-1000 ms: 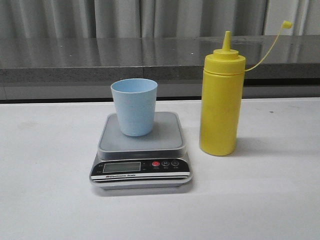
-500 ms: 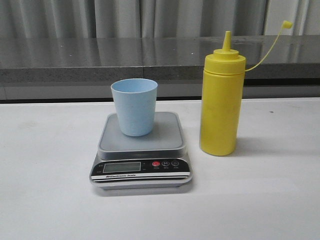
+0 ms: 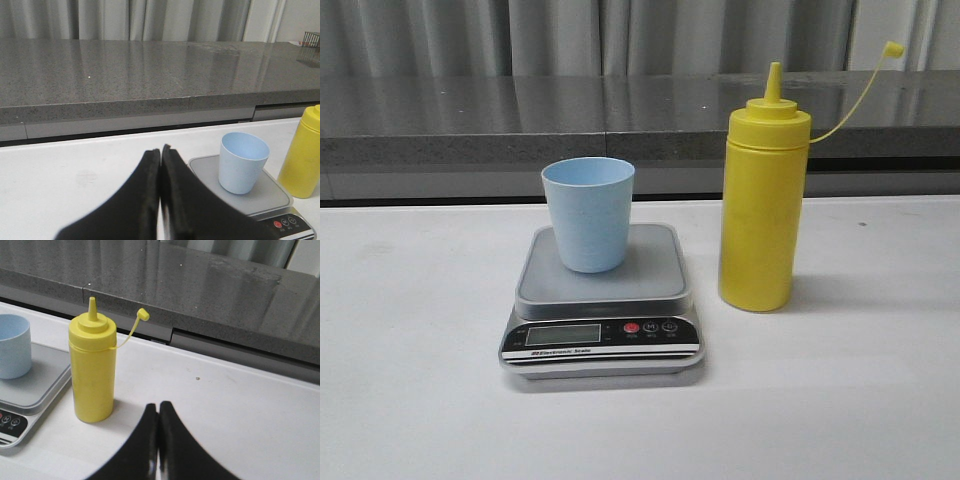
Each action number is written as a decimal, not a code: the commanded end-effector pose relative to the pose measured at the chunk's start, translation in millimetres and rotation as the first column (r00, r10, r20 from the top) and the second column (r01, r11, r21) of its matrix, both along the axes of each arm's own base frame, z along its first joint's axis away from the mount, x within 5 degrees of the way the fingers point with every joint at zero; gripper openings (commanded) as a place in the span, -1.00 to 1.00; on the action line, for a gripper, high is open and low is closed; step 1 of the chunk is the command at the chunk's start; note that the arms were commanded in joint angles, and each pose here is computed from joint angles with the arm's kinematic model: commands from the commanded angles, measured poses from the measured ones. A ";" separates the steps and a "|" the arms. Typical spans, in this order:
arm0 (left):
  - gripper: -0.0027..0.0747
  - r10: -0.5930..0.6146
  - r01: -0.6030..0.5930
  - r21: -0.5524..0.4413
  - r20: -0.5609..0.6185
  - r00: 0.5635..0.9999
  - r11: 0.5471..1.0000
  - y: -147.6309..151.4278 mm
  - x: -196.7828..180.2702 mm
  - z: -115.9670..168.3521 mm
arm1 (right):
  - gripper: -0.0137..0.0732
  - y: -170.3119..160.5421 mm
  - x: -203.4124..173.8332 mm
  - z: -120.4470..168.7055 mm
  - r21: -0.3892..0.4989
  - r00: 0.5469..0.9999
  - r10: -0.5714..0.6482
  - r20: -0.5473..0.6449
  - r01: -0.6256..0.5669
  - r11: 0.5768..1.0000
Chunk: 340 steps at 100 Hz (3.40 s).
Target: Pour seasoning into cup on scale with both arms
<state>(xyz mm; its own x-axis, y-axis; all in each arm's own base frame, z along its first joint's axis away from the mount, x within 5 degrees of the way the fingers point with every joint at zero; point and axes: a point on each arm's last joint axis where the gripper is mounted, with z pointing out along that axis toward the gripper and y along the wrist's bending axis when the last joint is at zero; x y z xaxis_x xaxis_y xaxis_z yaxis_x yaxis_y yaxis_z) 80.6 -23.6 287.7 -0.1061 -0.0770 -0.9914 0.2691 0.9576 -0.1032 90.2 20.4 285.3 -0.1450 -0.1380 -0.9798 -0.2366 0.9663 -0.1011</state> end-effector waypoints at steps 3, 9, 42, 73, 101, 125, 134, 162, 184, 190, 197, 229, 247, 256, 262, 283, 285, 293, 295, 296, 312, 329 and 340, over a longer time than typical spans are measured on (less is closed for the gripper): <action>-0.98 0.021 -0.019 -0.028 0.089 0.996 0.999 1.6 1.0 14.9 | -0.84 -0.2 0.6 20.3 0.029 0.989 -0.005 0.150 0.000 1.000; -0.98 0.021 -0.019 -0.028 0.089 0.996 0.999 1.6 1.0 14.9 | -0.84 -0.6 0.4 21.6 0.032 0.985 -0.009 0.170 0.004 0.999; -0.98 0.021 -0.019 -0.028 0.089 0.996 0.999 1.6 1.0 14.9 | -0.84 -13.2 -27.0 0.2 0.125 0.956 -0.122 0.266 0.092 0.988; -0.98 0.021 -0.019 -0.028 0.089 0.996 0.999 1.6 1.0 14.9 | -0.84 -18.4 -46.1 -35.4 0.208 0.928 -0.197 0.317 0.135 0.969; -0.98 0.021 -0.019 -0.027 0.087 0.996 0.999 1.5 1.4 14.7 | -0.84 -17.9 -38.1 -64.4 0.211 0.946 -0.197 0.258 0.144 0.967; -0.98 0.021 -0.019 -0.027 0.087 0.996 0.999 1.5 1.4 14.7 | -0.84 -17.8 -36.6 -72.4 0.223 0.951 -0.199 0.236 0.146 0.964; -0.98 0.021 -0.019 -0.027 0.087 0.996 0.999 1.5 1.4 14.7 | -0.84 -17.8 -36.6 -72.4 0.223 0.951 -0.199 0.236 0.146 0.964; -0.98 0.021 -0.019 -0.027 0.087 0.996 0.999 1.5 1.4 14.7 | -0.84 -17.8 -36.6 -72.4 0.223 0.951 -0.199 0.236 0.146 0.964; -0.98 0.021 -0.019 -0.027 0.087 0.996 0.999 1.5 1.4 14.7 | -0.84 -17.8 -36.6 -72.4 0.223 0.951 -0.199 0.236 0.146 0.964; -0.98 0.021 -0.019 -0.027 0.087 0.996 0.999 1.5 1.4 14.7 | -0.84 -17.8 -36.6 -72.4 0.223 0.951 -0.199 0.236 0.146 0.964; -0.98 0.021 -0.019 -0.027 0.087 0.996 0.999 1.5 1.4 14.7 | -0.84 -17.8 -36.6 -72.4 0.223 0.951 -0.199 0.236 0.146 0.964; -0.98 0.021 -0.019 -0.027 0.087 0.996 0.999 1.5 1.4 14.7 | -0.84 -17.8 -36.6 -72.4 0.223 0.951 -0.199 0.236 0.146 0.964; -0.98 0.021 -0.019 -0.027 0.087 0.996 0.999 1.5 1.4 14.7 | -0.84 -17.8 -36.6 -72.4 0.223 0.951 -0.199 0.236 0.146 0.964; -0.98 0.021 -0.019 -0.027 0.086 0.996 0.999 1.5 1.4 14.6 | -0.84 -17.8 -36.6 -72.4 0.223 0.951 -0.199 0.236 0.146 0.964; -0.98 0.021 -0.021 -0.006 0.094 0.995 1.000 1.7 1.0 14.8 | -0.84 -17.8 -36.6 -72.4 0.223 0.951 -0.199 0.236 0.146 0.964; -0.98 0.085 -0.099 0.091 0.150 0.985 0.991 9.1 -4.1 13.9 | -0.84 -17.8 -36.6 -72.4 0.223 0.951 -0.199 0.236 0.146 0.964; -0.98 0.095 -0.109 0.091 0.152 0.984 0.990 10.0 -5.1 12.2 | -0.84 -17.8 -36.6 -72.4 0.223 0.951 -0.199 0.236 0.146 0.964; -0.98 0.138 -0.154 0.087 0.164 0.977 0.984 14.0 -9.6 5.7 | -0.84 -17.8 -36.6 -72.4 0.223 0.951 -0.199 0.236 0.146 0.964; -0.98 0.150 -0.166 0.087 0.165 0.975 0.982 15.0 -10.8 3.0 | -0.84 -17.8 -36.6 -72.4 0.223 0.951 -0.199 0.236 0.146 0.964; -0.98 0.154 -0.169 0.088 0.163 0.975 0.982 15.3 -11.1 0.9 | -0.84 -17.8 -36.6 -72.4 0.223 0.951 -0.199 0.236 0.146 0.964; -0.98 0.235 -0.252 0.086 0.168 0.957 0.964 21.5 -20.1 -24.9 | -0.84 -17.8 -36.6 -72.4 0.223 0.951 -0.199 0.236 0.146 0.964; -0.98 0.289 -0.310 0.101 0.185 0.939 0.945 24.9 -27.2 -49.3 | -0.84 -17.8 -36.6 -72.4 0.223 0.951 -0.199 0.236 0.146 0.964; -0.98 0.302 -0.329 0.125 0.196 0.933 0.936 25.8 -29.5 -60.7 | -0.84 -17.8 -36.6 -72.4 0.223 0.951 -0.199 0.236 0.146 0.964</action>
